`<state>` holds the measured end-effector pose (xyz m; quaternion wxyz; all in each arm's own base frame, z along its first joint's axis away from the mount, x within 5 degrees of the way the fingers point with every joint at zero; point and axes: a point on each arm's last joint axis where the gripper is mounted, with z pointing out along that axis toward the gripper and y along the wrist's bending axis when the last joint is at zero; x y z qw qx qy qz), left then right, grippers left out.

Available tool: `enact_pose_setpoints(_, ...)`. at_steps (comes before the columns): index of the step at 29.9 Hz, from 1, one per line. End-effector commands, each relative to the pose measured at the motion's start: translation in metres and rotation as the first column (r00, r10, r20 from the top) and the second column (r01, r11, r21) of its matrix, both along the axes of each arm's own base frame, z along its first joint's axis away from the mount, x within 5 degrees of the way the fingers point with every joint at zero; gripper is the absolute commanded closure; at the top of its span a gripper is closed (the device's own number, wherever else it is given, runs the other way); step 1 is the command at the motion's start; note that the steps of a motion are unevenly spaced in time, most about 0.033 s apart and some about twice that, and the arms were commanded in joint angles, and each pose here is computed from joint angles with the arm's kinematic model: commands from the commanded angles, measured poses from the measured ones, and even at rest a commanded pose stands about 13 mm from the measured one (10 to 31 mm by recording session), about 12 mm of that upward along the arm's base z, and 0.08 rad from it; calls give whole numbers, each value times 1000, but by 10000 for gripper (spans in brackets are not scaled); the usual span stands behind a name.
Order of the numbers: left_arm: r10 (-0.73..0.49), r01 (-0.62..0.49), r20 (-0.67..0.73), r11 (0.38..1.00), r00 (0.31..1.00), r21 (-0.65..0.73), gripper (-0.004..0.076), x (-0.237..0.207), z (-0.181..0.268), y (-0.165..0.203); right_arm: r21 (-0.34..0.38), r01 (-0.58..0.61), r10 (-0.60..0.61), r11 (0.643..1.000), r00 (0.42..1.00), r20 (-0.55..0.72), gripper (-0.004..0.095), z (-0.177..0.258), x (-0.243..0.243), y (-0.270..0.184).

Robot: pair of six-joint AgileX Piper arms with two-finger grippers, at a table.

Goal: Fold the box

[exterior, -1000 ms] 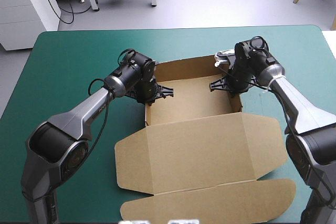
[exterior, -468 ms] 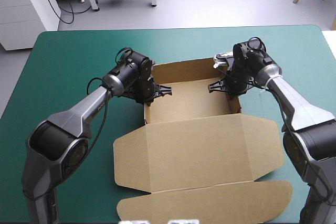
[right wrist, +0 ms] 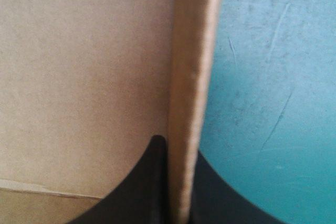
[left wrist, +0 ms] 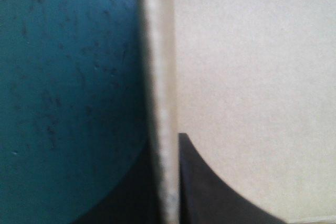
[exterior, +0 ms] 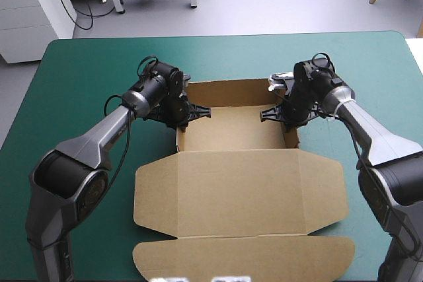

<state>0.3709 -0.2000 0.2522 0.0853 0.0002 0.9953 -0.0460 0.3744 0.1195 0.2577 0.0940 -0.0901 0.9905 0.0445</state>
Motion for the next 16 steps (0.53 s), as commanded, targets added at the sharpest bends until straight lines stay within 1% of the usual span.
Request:
enact_pose_setpoints(1, -19, 24, 116, 999, 993, -45, 734, 0, 30, 2, 86, -4, -4, 996, 997, 82, 921, 21, -2, 6)
enact_pose_setpoints(3, -53, 58, 122, 998, 991, -36, 732, 0, 30, 1, 85, -4, -4, 996, 996, 91, 918, 21, -1, 6)
enact_pose_setpoints(5, -79, 83, 125, 996, 989, -30, 721, 0, 30, 1, 85, -4, -4, 996, 996, 92, 889, 21, -1, 6)
enact_pose_setpoints(7, -93, 97, 124, 995, 988, -31, 678, 0, 30, 1, 85, -4, -4, 996, 996, 92, 805, 21, -1, 6)
enact_pose_setpoints(9, -114, 118, 127, 993, 985, -25, 591, 0, 30, 1, 87, -4, -4, 996, 996, 92, 664, 21, -1, 6)
enact_pose_setpoints(11, -125, 128, 124, 992, 984, -20, 472, -1, 30, 1, 86, -4, -4, 996, 995, 95, 501, 21, -1, 6)
enact_pose_setpoints(13, -123, 127, 120, 992, 985, -26, 348, -1, 30, 1, 88, -4, -6, 996, 995, 104, 312, 22, 0, 7)
enact_pose_setpoints(15, -120, 125, 118, 992, 986, -30, 223, -1, 30, 0, 90, -8, -2, 996, 993, 114, 172, 22, 1, 7)
enact_pose_setpoints(16, -120, 125, 118, 992, 986, -30, 187, -1, 30, 0, 90, -8, -2, 996, 993, 116, 117, 22, 1, 7)
